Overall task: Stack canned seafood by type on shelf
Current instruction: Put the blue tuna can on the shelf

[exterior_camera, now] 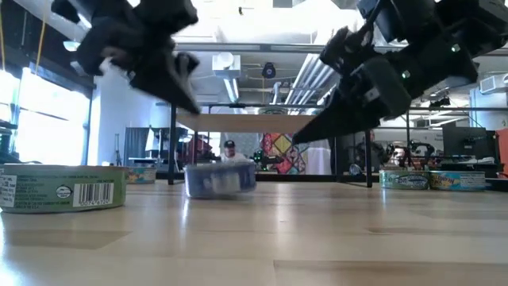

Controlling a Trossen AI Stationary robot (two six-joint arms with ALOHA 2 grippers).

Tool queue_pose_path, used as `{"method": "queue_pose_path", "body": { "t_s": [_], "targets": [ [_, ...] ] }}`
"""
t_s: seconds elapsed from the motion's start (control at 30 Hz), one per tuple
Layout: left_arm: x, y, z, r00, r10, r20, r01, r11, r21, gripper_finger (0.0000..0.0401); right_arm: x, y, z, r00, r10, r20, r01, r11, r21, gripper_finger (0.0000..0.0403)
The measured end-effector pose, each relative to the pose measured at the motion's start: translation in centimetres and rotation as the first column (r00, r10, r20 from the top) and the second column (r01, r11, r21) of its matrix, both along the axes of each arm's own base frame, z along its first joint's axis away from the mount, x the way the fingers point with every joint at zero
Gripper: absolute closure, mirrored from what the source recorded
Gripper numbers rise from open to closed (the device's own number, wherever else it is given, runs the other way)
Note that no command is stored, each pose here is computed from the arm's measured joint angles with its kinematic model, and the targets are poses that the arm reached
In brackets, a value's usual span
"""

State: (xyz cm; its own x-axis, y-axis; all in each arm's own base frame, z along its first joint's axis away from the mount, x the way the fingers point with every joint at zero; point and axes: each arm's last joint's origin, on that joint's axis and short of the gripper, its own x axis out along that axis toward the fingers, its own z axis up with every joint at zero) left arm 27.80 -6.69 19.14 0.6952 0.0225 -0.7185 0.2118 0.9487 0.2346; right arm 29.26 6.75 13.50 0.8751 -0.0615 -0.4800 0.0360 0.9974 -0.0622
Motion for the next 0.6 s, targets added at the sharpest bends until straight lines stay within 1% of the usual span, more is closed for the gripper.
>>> {"method": "queue_pose_path", "body": {
  "t_s": [0.07,0.13,0.23,0.3,0.4,0.47,0.53,0.6],
  "targets": [
    [0.4,-0.7,-1.4,0.999,-0.011,-0.044,0.010,1.000,-0.024,0.0401,0.2,-0.3,0.1,0.999,0.046,0.009,-0.046,0.999,-0.007,0.0286],
    [0.8,-1.2,-2.7,0.998,-0.008,-0.068,0.006,1.000,-0.028,0.0401,0.3,-0.7,0.1,0.999,0.046,0.007,-0.046,0.999,-0.004,0.0255],
    [1.4,-1.3,-4.5,0.995,0.012,-0.103,-0.013,1.000,-0.006,0.0401,0.5,-1.5,-0.3,1.000,0.022,-0.005,-0.022,1.000,-0.004,0.0216],
    [1.8,-1.1,-5.2,0.993,0.040,-0.107,-0.037,0.999,0.026,0.0401,0.6,-1.9,-1.0,0.999,0.015,-0.029,-0.015,1.000,-0.005,0.0199],
    [1.4,-0.8,-5.4,0.987,0.096,-0.130,-0.083,0.991,0.105,0.0401,0.9,-2.2,-2.0,0.999,0.018,-0.048,-0.018,1.000,0.008,0.0186],
    [0.7,-0.7,-4.9,0.981,0.129,-0.148,-0.106,0.983,0.150,0.0401,1.1,-2.3,-2.7,0.998,0.014,-0.053,-0.014,1.000,0.012,0.0186],
    [-0.1,-0.5,-4.2,0.973,0.170,-0.158,-0.137,0.970,0.201,0.0401,1.3,-2.3,-3.1,0.999,0.017,-0.037,-0.017,1.000,0.010,0.0187],
    [-0.7,-0.3,-3.3,0.967,0.210,-0.141,-0.175,0.959,0.225,0.0401,1.7,-2.3,-3.3,1.000,0.020,0.014,-0.020,1.000,0.007,0.0187]
  ]
}}
